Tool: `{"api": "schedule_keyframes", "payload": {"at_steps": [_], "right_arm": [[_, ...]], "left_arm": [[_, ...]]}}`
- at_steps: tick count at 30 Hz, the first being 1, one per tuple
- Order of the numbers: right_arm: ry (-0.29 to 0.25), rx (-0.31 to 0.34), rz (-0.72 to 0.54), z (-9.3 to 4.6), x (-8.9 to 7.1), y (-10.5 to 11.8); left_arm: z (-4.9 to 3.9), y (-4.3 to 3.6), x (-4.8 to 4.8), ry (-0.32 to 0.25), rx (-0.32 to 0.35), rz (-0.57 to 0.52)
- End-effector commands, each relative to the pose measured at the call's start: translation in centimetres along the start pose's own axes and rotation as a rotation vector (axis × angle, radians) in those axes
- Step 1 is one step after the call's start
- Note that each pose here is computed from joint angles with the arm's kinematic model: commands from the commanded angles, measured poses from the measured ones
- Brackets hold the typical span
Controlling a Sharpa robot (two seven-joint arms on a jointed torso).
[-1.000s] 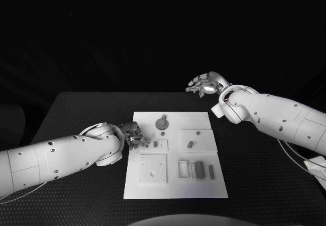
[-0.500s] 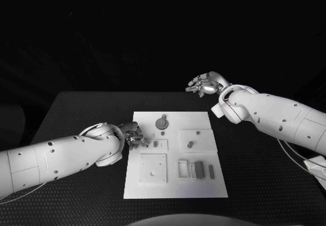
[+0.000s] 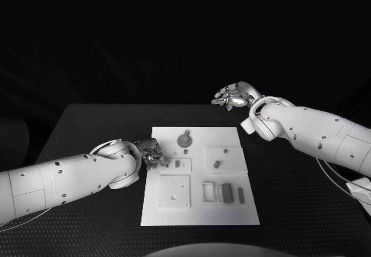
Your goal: Assemble the parts on the task board
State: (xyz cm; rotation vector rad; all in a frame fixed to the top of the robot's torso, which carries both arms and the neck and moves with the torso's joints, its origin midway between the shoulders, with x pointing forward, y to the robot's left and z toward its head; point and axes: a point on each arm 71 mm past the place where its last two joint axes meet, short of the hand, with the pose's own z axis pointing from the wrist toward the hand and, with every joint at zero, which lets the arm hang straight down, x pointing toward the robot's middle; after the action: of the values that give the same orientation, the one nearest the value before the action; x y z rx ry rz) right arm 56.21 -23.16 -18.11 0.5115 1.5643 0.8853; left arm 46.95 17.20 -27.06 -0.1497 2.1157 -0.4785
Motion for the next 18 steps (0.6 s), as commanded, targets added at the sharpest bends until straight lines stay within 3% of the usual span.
{"api": "schedule_keyframes", "payload": {"at_steps": [1, 18], "right_arm": [[0.013, -0.009, -0.002, -0.01, 0.11, 0.07], [0.014, -0.008, -0.002, -0.03, 0.09, 0.03]], "left_arm": [[0.06, 0.07, 0.08, -0.007, 0.003, 0.013], [0.13, 0.15, 0.22, -0.011, 0.001, 0.009]]}}
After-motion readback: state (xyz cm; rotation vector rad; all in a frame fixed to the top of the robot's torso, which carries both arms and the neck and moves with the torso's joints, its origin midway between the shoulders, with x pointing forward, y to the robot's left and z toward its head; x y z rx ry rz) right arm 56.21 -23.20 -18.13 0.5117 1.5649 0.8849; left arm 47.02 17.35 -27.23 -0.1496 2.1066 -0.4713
